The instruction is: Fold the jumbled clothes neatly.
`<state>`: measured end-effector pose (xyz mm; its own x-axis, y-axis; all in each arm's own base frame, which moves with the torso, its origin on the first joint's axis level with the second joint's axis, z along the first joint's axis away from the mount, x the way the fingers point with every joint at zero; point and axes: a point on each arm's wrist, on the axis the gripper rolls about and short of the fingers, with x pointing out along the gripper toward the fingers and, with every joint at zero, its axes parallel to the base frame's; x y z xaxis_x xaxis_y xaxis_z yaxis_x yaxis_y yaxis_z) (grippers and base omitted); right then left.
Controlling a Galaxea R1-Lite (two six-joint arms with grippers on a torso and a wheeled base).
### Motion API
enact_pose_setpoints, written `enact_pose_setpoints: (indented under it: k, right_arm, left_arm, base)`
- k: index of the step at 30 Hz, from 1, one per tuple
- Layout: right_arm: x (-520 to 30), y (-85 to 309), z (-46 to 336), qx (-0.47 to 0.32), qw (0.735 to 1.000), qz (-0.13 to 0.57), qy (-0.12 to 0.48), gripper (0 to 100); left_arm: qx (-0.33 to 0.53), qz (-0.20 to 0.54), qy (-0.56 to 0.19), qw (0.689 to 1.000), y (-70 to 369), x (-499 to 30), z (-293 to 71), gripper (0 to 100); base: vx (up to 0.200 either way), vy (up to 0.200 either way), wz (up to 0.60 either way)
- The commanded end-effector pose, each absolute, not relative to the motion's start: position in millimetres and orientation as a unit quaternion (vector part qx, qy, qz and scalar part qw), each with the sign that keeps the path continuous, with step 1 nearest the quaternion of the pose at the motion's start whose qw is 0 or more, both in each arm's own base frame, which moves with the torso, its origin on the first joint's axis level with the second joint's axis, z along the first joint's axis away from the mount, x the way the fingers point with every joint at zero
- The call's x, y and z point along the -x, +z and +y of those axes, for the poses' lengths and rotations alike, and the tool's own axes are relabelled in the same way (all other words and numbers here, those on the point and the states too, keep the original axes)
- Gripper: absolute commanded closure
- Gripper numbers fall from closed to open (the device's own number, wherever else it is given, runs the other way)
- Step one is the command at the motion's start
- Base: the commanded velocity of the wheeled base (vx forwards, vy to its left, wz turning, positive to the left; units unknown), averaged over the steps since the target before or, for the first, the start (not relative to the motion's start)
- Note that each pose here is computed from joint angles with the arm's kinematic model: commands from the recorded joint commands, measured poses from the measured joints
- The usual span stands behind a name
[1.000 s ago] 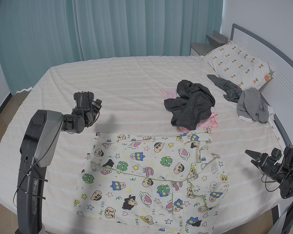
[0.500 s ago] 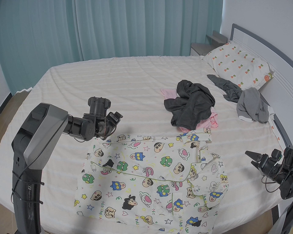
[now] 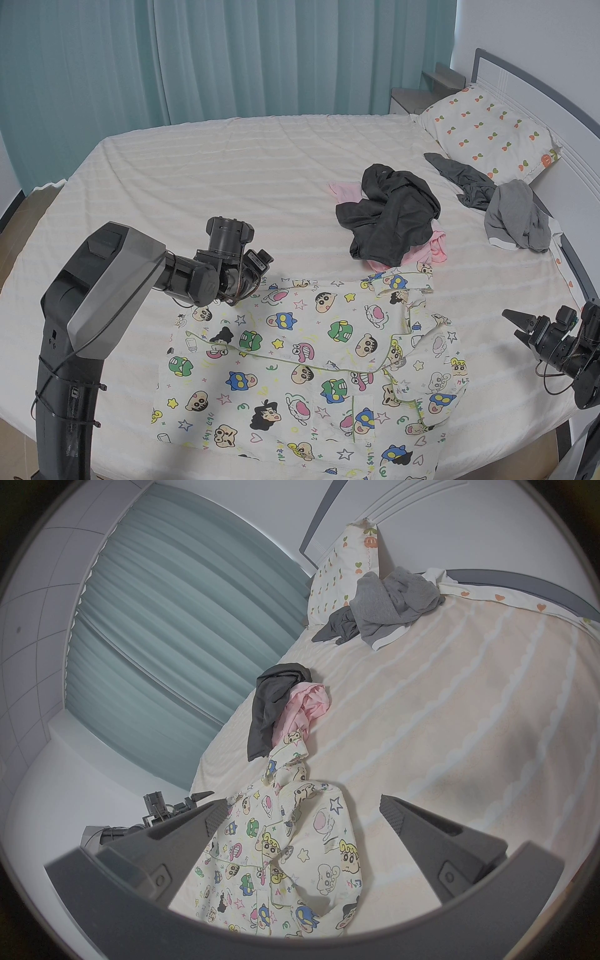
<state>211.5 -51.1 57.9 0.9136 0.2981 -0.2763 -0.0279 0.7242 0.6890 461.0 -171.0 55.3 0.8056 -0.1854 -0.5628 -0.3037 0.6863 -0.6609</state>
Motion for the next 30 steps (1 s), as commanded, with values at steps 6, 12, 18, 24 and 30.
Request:
enact_pose_setpoints:
  k: [6,12,18,24,30]
  right_arm:
    - [-212.1,58.9,-50.7,-0.358,0.911,0.183,0.093,0]
    - [-210.5,58.1,-50.2,-0.359,0.91,0.186,0.092,0]
    - [-207.7,56.6,-48.3,-0.361,0.908,0.193,0.093,0]
    - [-207.7,57.1,-48.3,-0.36,0.908,0.192,0.094,0]
    - [-207.4,56.9,-47.9,-0.356,0.91,0.192,0.095,0]
  left_arm:
    - [0.389,0.333,0.05,0.857,28.3,-462.6,-171.7,0]
    - [0.4,0.302,0.056,0.863,29.1,-477.8,-171.7,0]
    - [0.42,0.243,0.068,0.872,39.1,-513.6,-151.0,0]
    - [0.416,0.229,0.1,0.874,19.5,-526.9,-129.9,0]
    - [0.409,0.231,0.116,0.875,14.4,-527.3,-126.0,0]
  base:
    - [0.0,0.0,0.0]
    - [0.0,0.0,0.0]
    - [0.0,0.0,0.0]
    - [0.0,0.0,0.0]
    - [0.0,0.0,0.0]
